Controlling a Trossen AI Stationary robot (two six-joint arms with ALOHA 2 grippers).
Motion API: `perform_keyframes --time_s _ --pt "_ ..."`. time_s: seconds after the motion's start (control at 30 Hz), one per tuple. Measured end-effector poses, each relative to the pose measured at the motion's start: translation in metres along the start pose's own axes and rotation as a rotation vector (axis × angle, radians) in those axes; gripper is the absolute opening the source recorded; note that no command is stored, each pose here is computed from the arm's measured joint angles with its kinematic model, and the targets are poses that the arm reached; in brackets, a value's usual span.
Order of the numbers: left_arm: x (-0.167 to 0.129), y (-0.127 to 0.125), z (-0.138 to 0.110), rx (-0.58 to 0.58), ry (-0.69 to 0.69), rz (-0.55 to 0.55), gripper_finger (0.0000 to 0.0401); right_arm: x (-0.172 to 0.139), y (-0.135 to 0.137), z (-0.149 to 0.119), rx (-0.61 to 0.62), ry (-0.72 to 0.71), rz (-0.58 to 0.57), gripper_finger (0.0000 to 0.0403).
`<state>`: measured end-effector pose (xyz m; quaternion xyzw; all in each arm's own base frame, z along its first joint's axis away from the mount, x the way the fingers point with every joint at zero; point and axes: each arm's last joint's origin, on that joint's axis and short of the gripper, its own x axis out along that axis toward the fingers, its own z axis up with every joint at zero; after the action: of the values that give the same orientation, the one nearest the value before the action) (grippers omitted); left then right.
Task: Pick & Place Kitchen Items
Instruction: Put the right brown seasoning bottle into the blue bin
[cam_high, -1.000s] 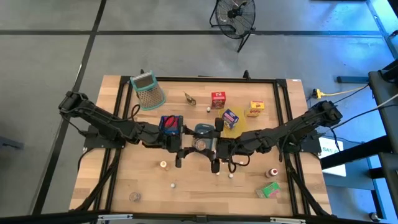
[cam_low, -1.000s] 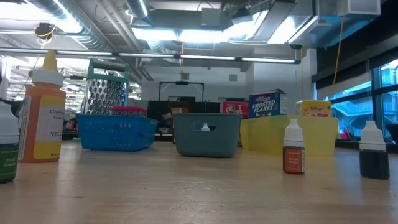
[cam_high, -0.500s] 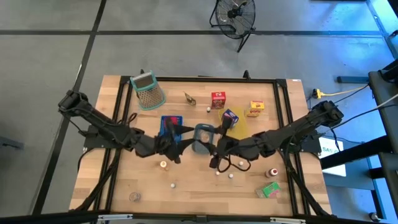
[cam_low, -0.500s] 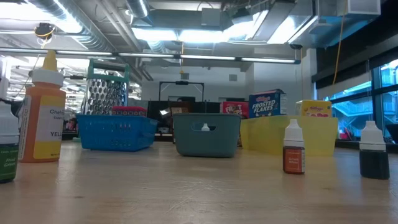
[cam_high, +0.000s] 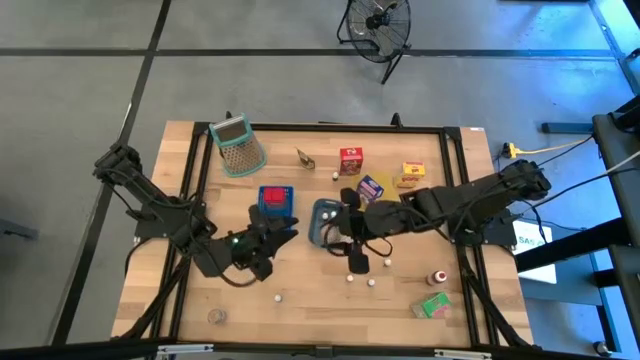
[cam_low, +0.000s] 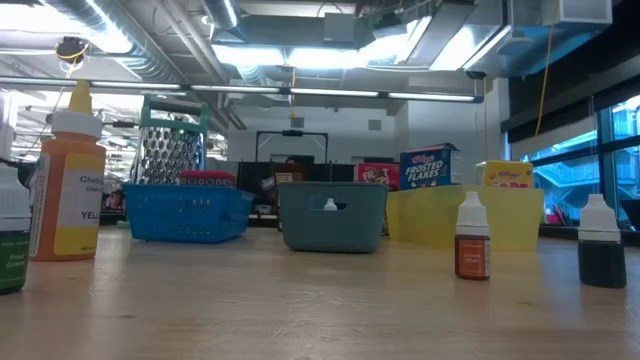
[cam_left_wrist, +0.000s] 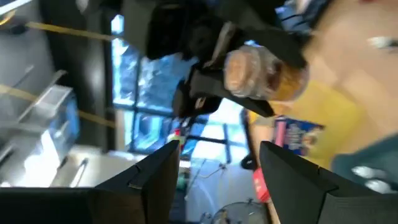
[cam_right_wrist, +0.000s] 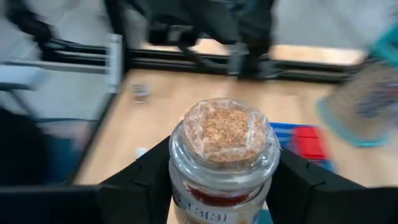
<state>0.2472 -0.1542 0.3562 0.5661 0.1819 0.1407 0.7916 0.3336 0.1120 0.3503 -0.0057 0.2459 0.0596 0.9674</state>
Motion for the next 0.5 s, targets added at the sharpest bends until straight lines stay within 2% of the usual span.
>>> perform_keyframes --time_s 0.1,0.23,0.33,0.4,0.5 --pt "0.000 0.010 -0.001 -0.048 -0.042 -0.101 0.0216 0.003 -0.006 -0.002 0.019 0.030 0.024 0.0197" --pt "0.005 0.025 -0.004 -0.219 -0.129 -0.307 0.0216 0.010 -0.011 -0.004 0.016 0.048 0.014 0.0193" --pt "0.012 0.035 -0.010 -0.344 -0.149 -0.417 0.0216 0.013 -0.012 -0.006 0.012 0.057 0.016 0.0194" --pt "0.016 0.037 -0.013 -0.360 -0.150 -0.448 0.0216 0.017 -0.012 -0.006 0.012 0.054 0.021 0.0195" --pt "0.023 0.039 -0.018 -0.284 -0.158 -0.450 0.0216 0.018 -0.013 -0.007 0.012 0.060 0.024 0.0195"
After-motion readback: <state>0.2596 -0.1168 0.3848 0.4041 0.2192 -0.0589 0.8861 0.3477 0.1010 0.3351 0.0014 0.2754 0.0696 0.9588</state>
